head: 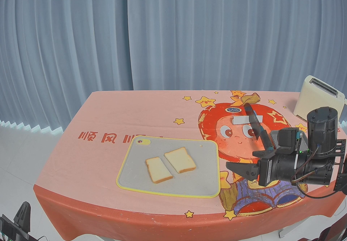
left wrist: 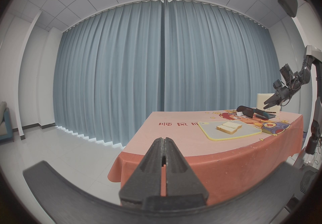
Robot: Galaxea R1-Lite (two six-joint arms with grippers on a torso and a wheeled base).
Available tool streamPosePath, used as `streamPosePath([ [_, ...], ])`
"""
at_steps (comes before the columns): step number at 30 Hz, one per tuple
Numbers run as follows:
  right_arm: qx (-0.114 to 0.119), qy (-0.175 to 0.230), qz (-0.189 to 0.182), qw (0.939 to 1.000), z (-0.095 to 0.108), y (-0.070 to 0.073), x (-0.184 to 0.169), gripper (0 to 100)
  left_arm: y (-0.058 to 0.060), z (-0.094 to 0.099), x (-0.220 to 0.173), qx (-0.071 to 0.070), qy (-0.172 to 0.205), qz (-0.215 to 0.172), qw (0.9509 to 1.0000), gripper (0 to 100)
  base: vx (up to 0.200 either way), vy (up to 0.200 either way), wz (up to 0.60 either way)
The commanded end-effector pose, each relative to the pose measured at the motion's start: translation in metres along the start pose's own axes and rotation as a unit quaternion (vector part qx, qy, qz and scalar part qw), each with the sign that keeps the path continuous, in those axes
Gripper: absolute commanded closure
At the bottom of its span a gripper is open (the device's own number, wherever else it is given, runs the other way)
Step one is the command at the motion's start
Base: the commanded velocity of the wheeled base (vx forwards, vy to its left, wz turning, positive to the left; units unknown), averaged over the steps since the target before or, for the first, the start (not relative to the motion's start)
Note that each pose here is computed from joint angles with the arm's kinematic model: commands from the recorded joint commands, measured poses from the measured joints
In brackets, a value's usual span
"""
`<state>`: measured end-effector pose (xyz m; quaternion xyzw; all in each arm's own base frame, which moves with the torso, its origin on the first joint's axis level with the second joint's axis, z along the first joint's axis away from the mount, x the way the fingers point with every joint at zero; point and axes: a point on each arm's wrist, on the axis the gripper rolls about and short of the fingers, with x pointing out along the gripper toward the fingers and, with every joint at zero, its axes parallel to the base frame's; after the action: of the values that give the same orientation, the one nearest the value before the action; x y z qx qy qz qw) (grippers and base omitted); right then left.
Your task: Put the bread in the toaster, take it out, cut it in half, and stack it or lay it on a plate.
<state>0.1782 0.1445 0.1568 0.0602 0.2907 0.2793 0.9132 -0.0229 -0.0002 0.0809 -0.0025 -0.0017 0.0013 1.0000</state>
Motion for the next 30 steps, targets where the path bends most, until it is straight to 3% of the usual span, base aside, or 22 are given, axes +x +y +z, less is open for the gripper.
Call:
streamPosePath([
  [1,-0.002,0.001,0.0,1.0,-0.0011,0.0019,0.0019,0,0.0,-0.0049,0.0009,0.0,0.006,0.0,1.0,100,0.0,0.2,0.0],
  [9,-0.002,0.0,-0.001,1.0,-0.0008,0.002,0.0019,0,0.0,-0.0049,0.0009,0.003,0.006,0.0,1.0,100,0.0,0.2,0.0],
  [30,-0.005,-0.003,-0.002,1.0,-0.0009,0.0025,0.0015,0,0.0,-0.0049,0.0009,0.002,0.006,0.0,1.0,100,0.0,0.0,0.0],
])
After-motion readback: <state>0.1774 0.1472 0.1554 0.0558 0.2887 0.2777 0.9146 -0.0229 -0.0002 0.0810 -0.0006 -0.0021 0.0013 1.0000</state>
